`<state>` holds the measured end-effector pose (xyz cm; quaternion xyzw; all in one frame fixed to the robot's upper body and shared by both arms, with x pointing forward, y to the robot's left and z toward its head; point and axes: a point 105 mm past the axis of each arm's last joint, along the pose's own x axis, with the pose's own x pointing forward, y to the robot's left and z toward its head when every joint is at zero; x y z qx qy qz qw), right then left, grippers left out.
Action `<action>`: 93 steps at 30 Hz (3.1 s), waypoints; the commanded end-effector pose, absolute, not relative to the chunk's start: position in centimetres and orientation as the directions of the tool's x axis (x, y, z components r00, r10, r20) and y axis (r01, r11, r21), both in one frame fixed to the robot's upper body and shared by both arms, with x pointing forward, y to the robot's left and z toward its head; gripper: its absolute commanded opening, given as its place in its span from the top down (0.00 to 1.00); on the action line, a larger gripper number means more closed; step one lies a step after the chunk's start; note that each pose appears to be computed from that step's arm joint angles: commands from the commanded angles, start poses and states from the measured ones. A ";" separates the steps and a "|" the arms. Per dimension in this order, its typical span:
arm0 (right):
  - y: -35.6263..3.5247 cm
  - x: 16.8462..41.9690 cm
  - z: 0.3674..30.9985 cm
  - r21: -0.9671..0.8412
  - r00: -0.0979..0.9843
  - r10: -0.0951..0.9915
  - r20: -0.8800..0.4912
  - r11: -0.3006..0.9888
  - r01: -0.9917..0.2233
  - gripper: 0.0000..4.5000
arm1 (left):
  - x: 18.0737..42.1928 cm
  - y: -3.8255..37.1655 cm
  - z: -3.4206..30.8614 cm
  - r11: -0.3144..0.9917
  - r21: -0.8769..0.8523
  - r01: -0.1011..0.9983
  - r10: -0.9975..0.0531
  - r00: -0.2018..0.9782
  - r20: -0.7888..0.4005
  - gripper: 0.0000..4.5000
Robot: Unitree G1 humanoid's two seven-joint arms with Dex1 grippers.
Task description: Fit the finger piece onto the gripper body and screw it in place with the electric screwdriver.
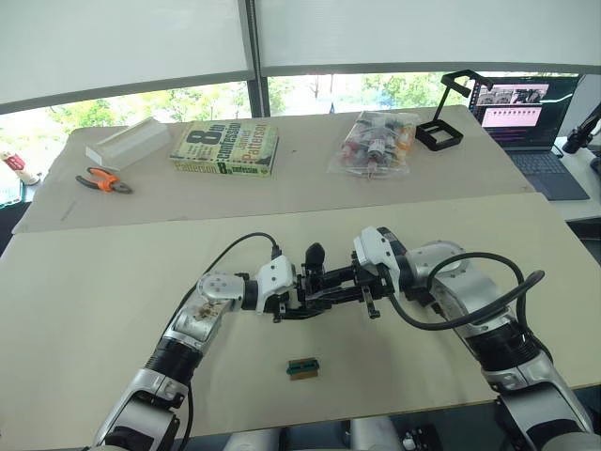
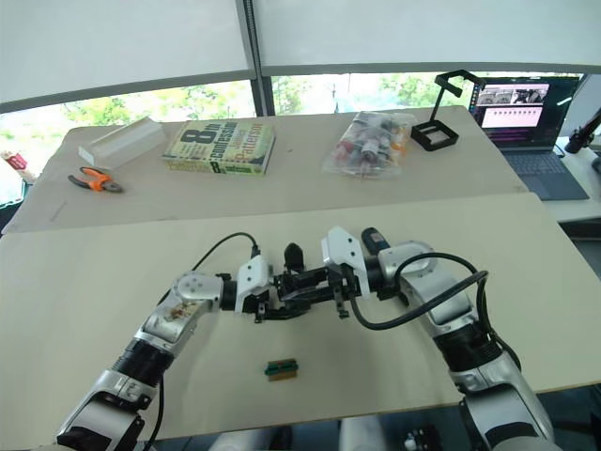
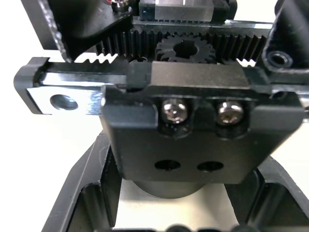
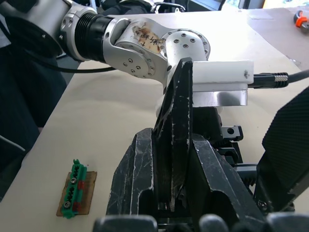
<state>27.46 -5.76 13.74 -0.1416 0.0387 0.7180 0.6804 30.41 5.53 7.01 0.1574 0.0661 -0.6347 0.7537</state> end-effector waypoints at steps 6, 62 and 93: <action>-8.1 28.7 8.9 -0.070 0.100 0.902 -0.420 0.078 -0.995 0.91 | 31.6 5.2 9.9 0.158 0.242 0.957 -0.950 0.214 -0.229 0.48; -7.3 27.8 10.8 -0.015 0.038 0.934 -0.355 0.034 -0.999 0.91 | 31.3 5.3 9.8 0.135 0.253 0.958 -0.950 0.198 -0.241 0.48; -15.6 27.2 20.1 -0.081 0.270 0.809 -0.522 0.269 -0.960 0.00 | 30.8 10.3 7.5 0.210 0.162 0.964 -0.901 0.256 -0.351 0.00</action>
